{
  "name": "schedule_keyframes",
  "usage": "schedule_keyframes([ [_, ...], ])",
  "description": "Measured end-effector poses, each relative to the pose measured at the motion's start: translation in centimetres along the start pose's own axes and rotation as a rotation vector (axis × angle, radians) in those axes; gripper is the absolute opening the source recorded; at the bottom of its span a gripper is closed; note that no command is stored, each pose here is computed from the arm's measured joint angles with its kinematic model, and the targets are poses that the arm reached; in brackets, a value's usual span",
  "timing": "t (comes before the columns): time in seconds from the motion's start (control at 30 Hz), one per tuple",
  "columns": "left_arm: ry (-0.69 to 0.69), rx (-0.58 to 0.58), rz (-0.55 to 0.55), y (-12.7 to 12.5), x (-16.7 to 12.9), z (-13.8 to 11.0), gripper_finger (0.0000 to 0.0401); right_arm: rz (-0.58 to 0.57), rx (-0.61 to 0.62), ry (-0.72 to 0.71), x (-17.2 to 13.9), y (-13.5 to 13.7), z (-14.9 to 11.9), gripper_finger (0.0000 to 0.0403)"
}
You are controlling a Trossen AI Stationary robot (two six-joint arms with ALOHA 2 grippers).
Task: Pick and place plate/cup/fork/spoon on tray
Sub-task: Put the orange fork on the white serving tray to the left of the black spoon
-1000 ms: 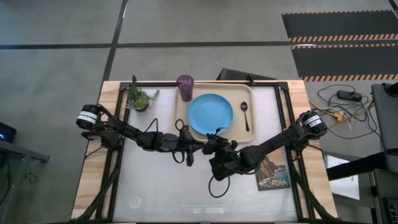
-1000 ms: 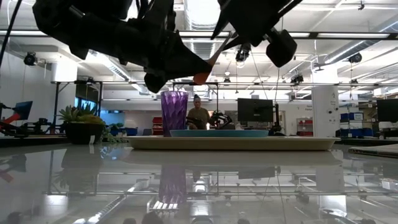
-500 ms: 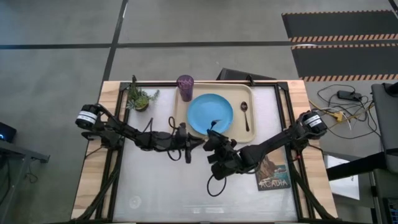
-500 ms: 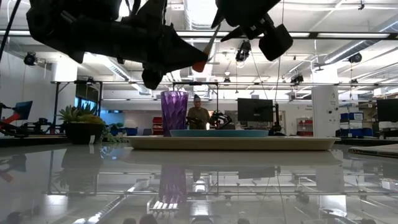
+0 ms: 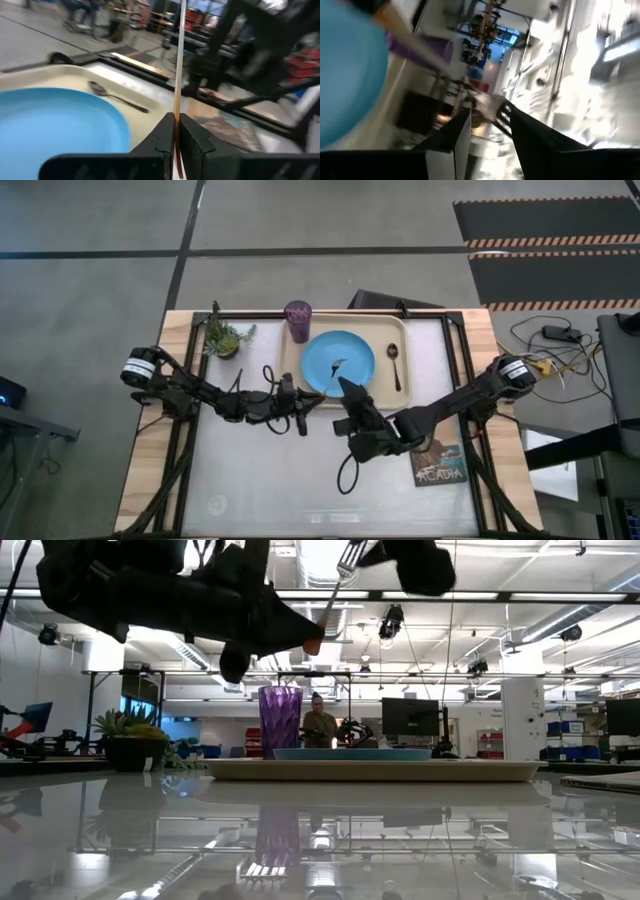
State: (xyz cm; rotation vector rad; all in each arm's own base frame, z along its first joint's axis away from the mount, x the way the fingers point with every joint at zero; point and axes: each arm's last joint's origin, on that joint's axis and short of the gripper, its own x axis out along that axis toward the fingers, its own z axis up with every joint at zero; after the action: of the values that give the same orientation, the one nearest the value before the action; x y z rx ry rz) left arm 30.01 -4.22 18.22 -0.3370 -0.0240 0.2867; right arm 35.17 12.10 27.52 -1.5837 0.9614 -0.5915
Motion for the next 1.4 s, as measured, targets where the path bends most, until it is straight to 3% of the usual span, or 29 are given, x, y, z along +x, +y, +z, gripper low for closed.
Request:
schedule_keyframes([
  [0.23,-0.09,0.151,0.155,0.2,-0.4,1.0,0.0,0.006,0.72,-0.027,-0.4,-2.6,-2.7,0.0125],
  [0.37,-0.13,0.249,0.18,-0.1,-0.4,2.1,0.0,0.172,1.149,-0.108,-0.1,-3.3,-4.9,0.0112],
  [0.43,-0.146,0.271,0.179,-0.3,-0.4,2.6,0.0,0.254,1.32,-0.122,0.4,-3.4,-5.6,0.0103],
  [0.53,-0.168,0.296,0.177,-0.4,-0.4,2.9,0.0,0.279,1.496,-0.095,1.0,-3.0,-5.9,0.009],
  [0.73,-0.207,0.359,0.18,-0.5,-0.5,3.4,0.0,0.236,1.6,-0.193,1.4,-2.1,-4.3,0.0064],
  [1.03,-0.265,0.461,0.232,-0.6,-0.9,4.5,0.0,0.072,1.673,-0.628,1.4,-1.6,-2.8,0.0054],
  [1.17,-0.258,0.466,0.233,-0.6,-1.4,4.4,0.0,-0.008,1.728,-0.669,1.6,-1.2,-3.0,0.0064],
  [1.4,-0.254,0.47,0.229,-0.5,-1.5,4.3,0.0,-0.046,1.763,-0.614,3.7,-1.2,-2.2,0.0114],
])
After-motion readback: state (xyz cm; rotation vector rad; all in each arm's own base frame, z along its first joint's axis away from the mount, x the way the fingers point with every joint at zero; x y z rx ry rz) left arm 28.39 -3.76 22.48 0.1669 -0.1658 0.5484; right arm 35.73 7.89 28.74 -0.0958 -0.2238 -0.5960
